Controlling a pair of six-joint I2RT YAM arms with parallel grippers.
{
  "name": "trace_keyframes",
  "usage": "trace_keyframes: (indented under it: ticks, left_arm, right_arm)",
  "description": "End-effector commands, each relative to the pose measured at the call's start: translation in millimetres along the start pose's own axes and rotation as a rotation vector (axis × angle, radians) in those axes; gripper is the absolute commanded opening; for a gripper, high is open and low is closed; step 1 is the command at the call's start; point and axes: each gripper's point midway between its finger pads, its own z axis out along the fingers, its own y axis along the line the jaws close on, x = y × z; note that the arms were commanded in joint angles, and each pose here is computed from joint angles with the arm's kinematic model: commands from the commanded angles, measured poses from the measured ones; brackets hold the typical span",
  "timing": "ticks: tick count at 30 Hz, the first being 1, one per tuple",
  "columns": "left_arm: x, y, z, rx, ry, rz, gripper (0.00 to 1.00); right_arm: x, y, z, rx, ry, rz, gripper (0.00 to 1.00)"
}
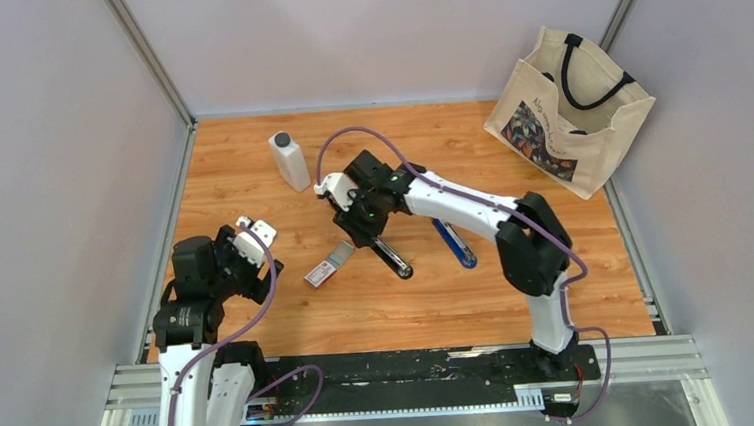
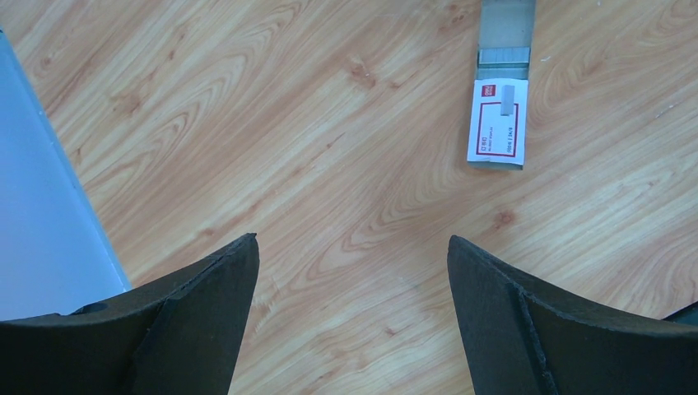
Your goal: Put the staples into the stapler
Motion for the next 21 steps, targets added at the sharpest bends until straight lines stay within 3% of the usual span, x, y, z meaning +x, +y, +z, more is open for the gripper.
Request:
trace_keyframes:
  ticks: [1, 21]
  left_arm:
    - [-4.2, 10.1, -0.9, -0.052, -0.021, -0.015, 0.92]
    - [-7.7, 14.1, -3.4, -0.081, -0.044, -0.017, 0.92]
  right_arm:
    - [-14.5, 16.1, 25.2, -0.060, 0.043, 0.031, 0.47]
    - [-16.8, 21.4, 95.1, -0.024, 0.112, 0.044, 0.42]
